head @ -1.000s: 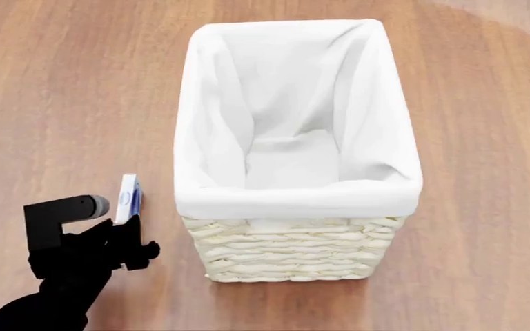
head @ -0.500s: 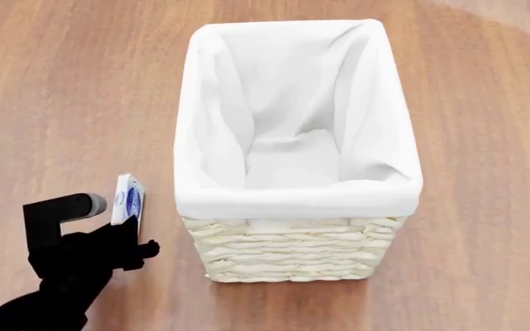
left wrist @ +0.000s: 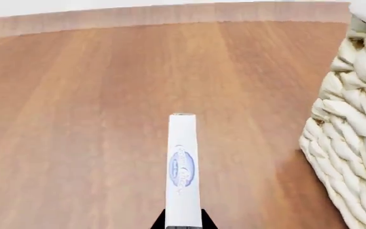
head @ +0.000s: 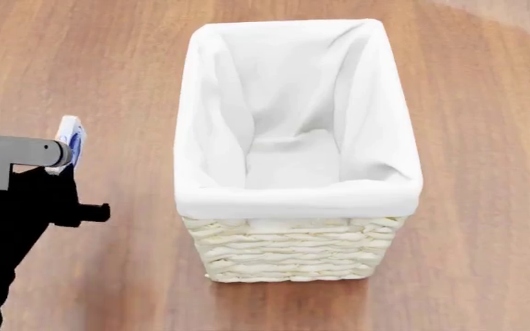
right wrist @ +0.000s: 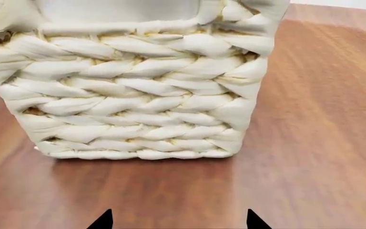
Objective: Pick up the cream cheese box, and put it in the basket.
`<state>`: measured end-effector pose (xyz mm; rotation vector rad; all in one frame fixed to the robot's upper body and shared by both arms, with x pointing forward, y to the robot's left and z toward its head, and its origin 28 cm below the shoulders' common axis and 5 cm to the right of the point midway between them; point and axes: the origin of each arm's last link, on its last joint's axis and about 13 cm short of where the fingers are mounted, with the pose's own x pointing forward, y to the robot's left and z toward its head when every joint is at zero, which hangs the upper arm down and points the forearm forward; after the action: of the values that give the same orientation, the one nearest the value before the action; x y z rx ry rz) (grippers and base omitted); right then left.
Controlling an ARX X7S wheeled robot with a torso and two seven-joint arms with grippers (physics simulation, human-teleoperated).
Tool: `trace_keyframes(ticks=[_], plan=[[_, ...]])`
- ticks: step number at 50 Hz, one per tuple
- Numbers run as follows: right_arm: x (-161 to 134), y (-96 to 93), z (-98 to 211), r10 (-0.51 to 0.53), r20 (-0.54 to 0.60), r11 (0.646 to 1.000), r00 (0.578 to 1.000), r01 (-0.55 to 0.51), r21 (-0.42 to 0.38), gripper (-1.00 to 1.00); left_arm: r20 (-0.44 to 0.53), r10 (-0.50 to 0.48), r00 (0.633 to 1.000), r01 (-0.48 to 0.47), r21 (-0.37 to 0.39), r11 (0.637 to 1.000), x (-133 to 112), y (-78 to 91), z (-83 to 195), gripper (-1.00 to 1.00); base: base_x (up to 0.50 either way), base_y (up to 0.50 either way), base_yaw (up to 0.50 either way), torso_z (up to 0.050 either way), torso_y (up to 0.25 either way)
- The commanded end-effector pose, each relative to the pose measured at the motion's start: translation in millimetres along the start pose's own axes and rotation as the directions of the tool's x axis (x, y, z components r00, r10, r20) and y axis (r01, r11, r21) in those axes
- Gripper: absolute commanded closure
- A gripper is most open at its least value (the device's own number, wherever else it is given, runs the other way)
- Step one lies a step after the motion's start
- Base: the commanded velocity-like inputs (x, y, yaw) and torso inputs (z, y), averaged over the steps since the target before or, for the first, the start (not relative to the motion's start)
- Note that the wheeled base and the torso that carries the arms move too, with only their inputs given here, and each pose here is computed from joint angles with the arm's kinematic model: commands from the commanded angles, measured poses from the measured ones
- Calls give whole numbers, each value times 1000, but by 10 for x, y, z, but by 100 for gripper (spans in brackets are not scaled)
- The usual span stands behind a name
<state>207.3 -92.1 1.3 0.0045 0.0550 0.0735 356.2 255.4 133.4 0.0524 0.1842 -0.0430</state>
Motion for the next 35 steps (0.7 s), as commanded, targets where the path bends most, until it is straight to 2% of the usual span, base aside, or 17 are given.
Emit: trace_keyframes(ticks=[1,7,8,10,12,14,15,16,17,18,21,24,27,28,31,32,35], plan=[[-8,3,-3,0,0,1000,1000,0,2,-100,53,36,998,-48,247,968,-467,-10,707,100,0,0,0,0,0],[-13,5,-12,1,-2,1000,1000,-1,2,-100,68,57,996,-77,344,936,-642,-4,1117,100,0,0,0,0,0],[-16,6,-12,3,-3,1000,1000,-3,5,-100,45,16,999,-32,368,929,-703,-18,1234,100,0,0,-3,0,0],[-14,8,-18,3,-3,1000,1000,-3,4,-100,49,50,998,-66,410,909,-738,-38,1340,100,0,0,0,0,0],[-17,11,-19,5,-4,1000,1000,-5,4,-100,26,12,1000,-22,436,900,-788,-73,1408,100,0,0,0,0,0],[-16,18,-28,9,-4,1000,1000,-9,2,-100,5,-26,1000,20,502,864,-867,-142,1535,100,0,0,0,0,0],[-16,18,-28,9,-4,1000,1000,-9,2,-100,5,-26,1000,20,502,864,-868,-142,1536,100,0,0,0,0,0],[-8,22,-38,11,-5,1000,1000,-11,1,-100,-5,-47,999,42,554,831,-912,-203,1618,100,0,0,0,0,0],[-6,23,-42,12,-5,1000,1000,-12,2,-100,-31,-55,998,63,568,821,-893,-217,1639,100,0,0,0,0,0],[-5,27,-48,13,-7,1000,1000,-13,0,-100,-12,-24,1000,27,619,785,-898,-268,1724,100,0,0,0,0,0],[-14,21,-46,15,-7,1000,1000,-15,2,-100,-6,-34,999,31,606,795,-974,-334,1892,100,0,0,0,0,0],[-4,0,-45,13,-8,1000,1000,-12,11,-100,14,-46,999,27,628,778,-1089,-399,2068,100,0,0,0,0,0],[-12,9,-37,16,-5,1000,1000,-16,9,-100,-8,-66,998,55,644,763,-1128,-471,2137,100,0,0,0,0,0],[-19,15,-33,17,-3,1000,1000,-17,7,-100,-39,-113,993,110,675,729,-1150,-537,2156,100,0,0,0,0,0],[-22,16,-31,19,-3,1000,1000,-19,7,-100,-41,-121,992,117,679,724,-1163,-563,2167,100,0,0,0,0,0],[-11,-3,-21,11,-1,1000,1000,-11,8,-100,-68,-169,983,166,720,674,-1178,-658,2207,100,0,0,0,0,0],[-3,-13,-12,10,2,1000,1000,-10,10,-100,-64,-182,981,170,729,663,-1202,-699,2269,100,0,0,-1,0,0]])
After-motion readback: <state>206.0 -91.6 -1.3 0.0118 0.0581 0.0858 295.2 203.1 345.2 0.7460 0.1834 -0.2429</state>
